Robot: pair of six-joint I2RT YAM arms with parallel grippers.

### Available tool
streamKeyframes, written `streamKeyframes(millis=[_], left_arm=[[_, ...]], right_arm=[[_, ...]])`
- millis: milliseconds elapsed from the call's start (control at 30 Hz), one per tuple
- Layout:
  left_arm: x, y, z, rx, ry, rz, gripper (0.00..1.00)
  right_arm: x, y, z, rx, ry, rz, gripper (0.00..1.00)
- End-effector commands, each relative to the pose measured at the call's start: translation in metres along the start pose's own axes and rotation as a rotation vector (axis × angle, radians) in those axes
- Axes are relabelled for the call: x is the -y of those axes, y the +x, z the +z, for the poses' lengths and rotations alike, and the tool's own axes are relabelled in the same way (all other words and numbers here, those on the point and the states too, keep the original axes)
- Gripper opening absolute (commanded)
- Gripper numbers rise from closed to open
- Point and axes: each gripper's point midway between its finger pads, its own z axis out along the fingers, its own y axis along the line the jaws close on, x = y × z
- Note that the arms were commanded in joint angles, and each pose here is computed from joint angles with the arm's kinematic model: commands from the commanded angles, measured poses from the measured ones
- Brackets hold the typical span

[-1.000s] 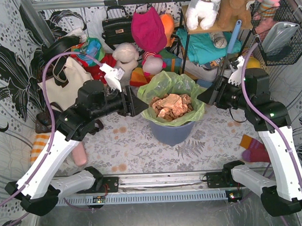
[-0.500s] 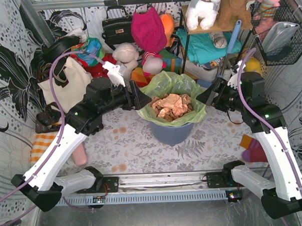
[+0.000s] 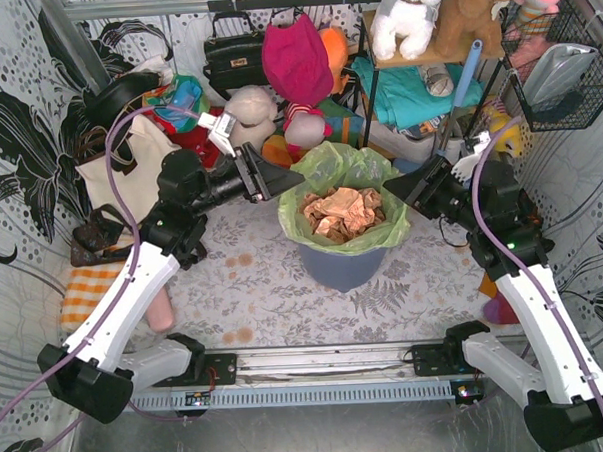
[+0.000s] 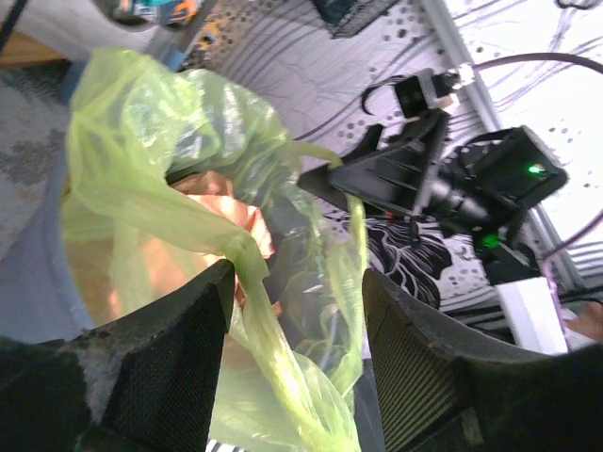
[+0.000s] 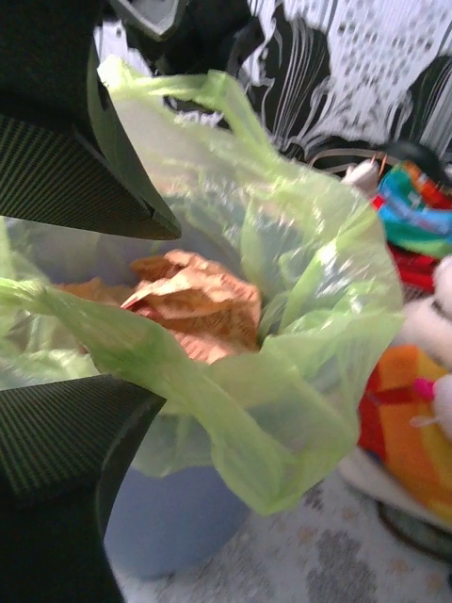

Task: Tie the trash bag

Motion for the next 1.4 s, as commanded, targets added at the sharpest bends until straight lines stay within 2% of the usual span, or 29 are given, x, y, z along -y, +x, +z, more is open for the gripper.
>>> streamKeyframes(millis=[0,300,467,733,867,1000,1200,1367], left_arm=[[0.047,-0.019,-0.001,0.038,0.213,0.046,0.65],[0.056,-0.014,-0.001,-0.009,0.276,0.035,0.66],[0.020,0.005,-0.002,-0.071,0.104,0.035,0.69],[-0.013,0.011,-0.011,-0.086,-0.099,0.067,0.73],[0.003,0.014,-0.008,-0.106,0.010,0.053,0.73],[0.024,0.015,-0.005,-0.119,0.149,0.025,0.65],[0.025,0.010,0.006,-0.123,0.176,0.007,0.51],[0.019,0.006,0.015,-0.133,0.164,0.005,0.50]], right_arm=[[-0.057,-0.035,-0.003,0.154,-0.272,0.019,0.56],[-0.101,-0.056,-0.021,0.223,-0.444,-0.054,0.51],[-0.096,-0.053,-0.020,0.208,-0.412,-0.068,0.50],[-0.088,-0.047,-0.018,0.193,-0.387,-0.064,0.49],[-0.086,-0.046,-0.019,0.190,-0.379,-0.065,0.48],[-0.086,-0.047,-0.018,0.195,-0.377,-0.065,0.44],[-0.087,-0.048,-0.015,0.193,-0.383,-0.063,0.40],[-0.090,-0.050,-0.016,0.195,-0.387,-0.068,0.36]])
